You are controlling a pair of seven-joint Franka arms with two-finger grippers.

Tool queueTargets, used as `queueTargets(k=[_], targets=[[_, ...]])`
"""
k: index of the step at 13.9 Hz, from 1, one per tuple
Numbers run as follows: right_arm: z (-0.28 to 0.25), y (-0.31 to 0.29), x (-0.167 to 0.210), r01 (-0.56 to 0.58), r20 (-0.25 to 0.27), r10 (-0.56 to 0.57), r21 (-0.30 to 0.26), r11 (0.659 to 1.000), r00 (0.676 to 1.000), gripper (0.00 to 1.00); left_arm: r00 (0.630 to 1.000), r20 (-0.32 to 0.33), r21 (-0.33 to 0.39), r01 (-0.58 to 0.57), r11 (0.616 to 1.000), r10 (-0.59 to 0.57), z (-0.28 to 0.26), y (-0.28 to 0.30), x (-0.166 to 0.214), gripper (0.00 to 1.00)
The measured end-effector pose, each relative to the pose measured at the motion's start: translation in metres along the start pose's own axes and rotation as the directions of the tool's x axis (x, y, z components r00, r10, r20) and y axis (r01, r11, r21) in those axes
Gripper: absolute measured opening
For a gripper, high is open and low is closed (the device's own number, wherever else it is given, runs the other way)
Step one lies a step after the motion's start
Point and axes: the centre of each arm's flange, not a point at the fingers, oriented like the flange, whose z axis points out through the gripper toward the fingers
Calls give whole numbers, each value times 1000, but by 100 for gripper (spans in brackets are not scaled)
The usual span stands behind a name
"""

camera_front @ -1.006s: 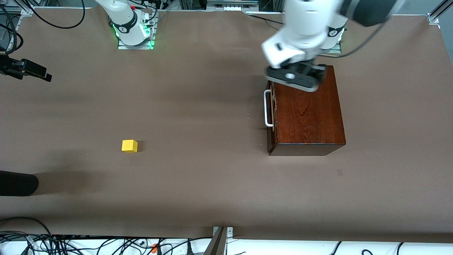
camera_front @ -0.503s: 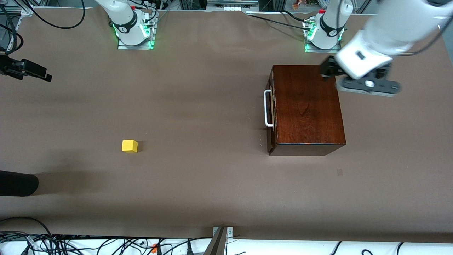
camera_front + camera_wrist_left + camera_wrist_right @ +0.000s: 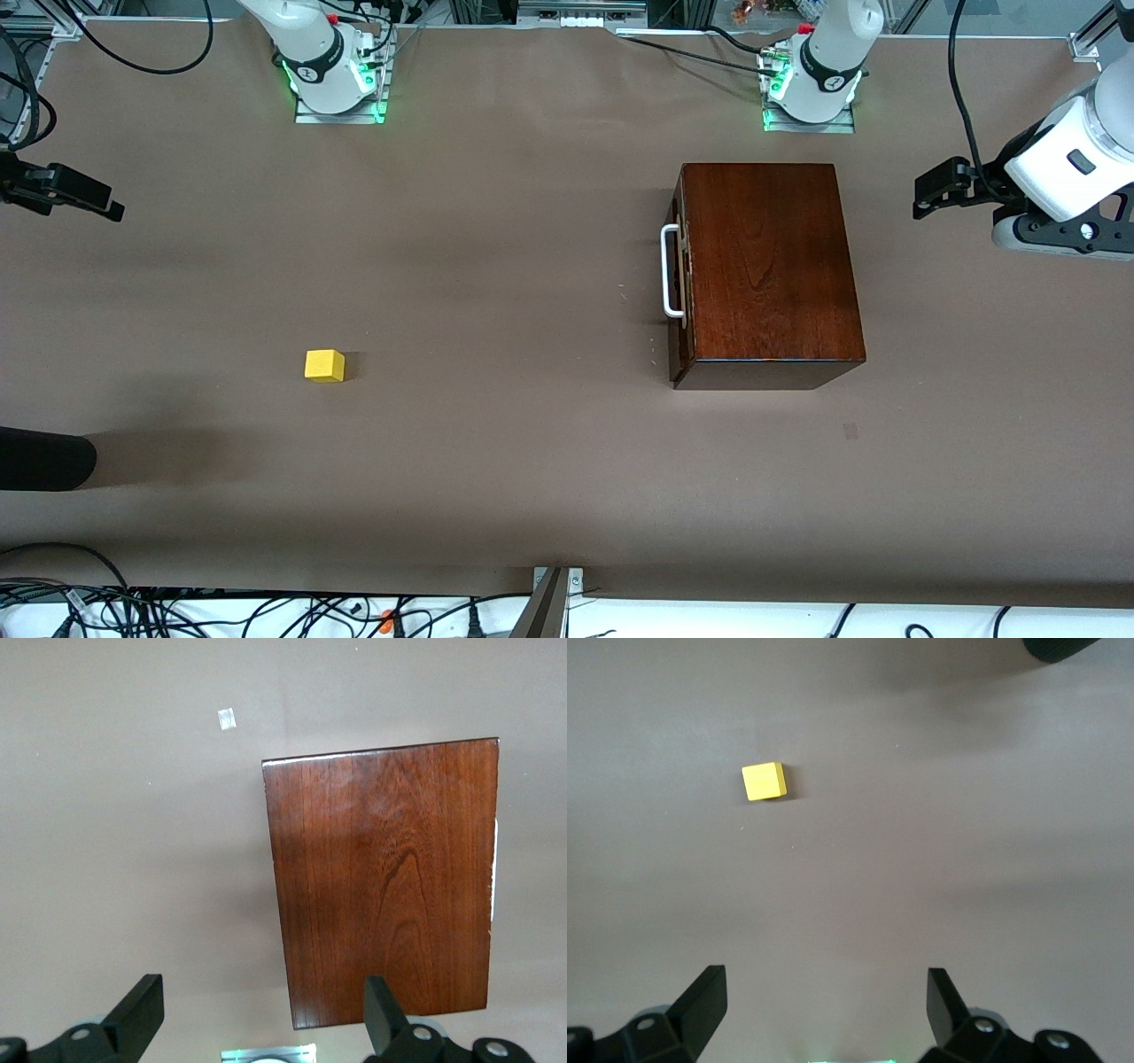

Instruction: Open drawer, take yellow block, close drawer

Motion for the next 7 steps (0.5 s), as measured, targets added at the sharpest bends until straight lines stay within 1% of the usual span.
queueTargets(k=[2,4,7], targets=[[-1,7,6,-13,-38,13,-1,1000,999,100,1000,-8,-1,1,1000,-1,9,-1,-10,100],[2,11,13,-19,-64,19,-2,1000,998,100,1000,-8,-2,6,1000,-6,11,-4,-20,100],[4,20,16,-35,-67,35,-3,999,997,100,1000,-12,-4,22,1000,-22,8,-13,-24,100]])
